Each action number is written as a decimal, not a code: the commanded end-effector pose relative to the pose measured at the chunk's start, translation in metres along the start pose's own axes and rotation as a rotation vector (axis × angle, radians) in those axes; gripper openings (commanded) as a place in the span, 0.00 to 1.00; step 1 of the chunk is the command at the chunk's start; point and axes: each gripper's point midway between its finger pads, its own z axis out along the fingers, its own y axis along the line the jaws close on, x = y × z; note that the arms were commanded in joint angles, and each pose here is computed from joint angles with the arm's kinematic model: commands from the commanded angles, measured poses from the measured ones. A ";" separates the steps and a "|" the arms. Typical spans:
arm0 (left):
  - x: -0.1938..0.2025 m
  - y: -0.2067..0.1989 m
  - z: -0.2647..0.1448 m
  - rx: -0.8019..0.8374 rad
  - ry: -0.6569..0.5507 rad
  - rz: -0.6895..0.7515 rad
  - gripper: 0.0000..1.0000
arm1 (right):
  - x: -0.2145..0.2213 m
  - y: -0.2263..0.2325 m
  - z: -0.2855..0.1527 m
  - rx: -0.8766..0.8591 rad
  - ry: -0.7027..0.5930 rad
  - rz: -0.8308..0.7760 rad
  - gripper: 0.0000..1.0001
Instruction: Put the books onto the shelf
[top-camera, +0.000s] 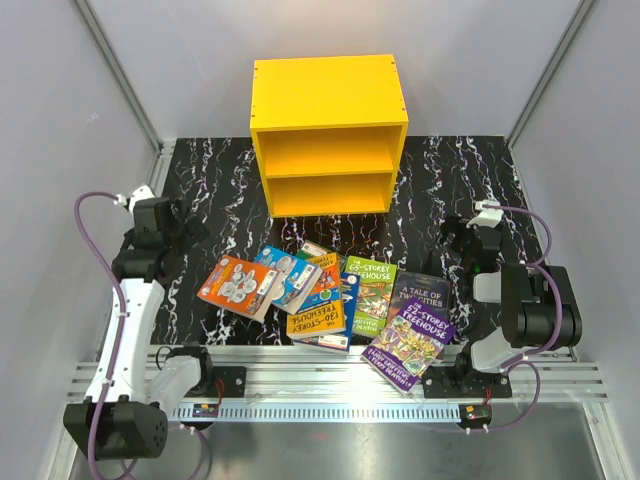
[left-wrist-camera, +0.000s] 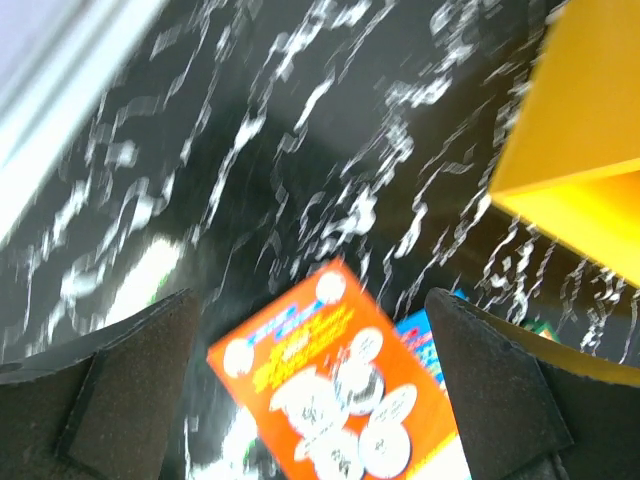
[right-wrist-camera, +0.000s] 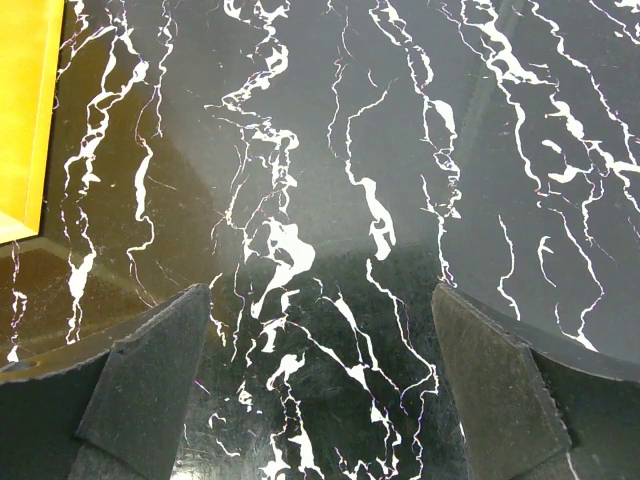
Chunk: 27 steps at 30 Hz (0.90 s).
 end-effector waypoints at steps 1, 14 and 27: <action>0.018 0.011 -0.014 -0.104 0.112 -0.163 0.99 | -0.031 0.005 0.006 -0.017 -0.101 0.004 1.00; 0.089 -0.003 -0.043 0.005 0.399 -0.214 0.99 | -0.031 0.005 0.006 -0.017 -0.101 0.004 1.00; 0.155 -0.030 -0.055 0.060 0.512 -0.619 0.99 | -0.031 0.005 0.006 -0.017 -0.101 0.004 1.00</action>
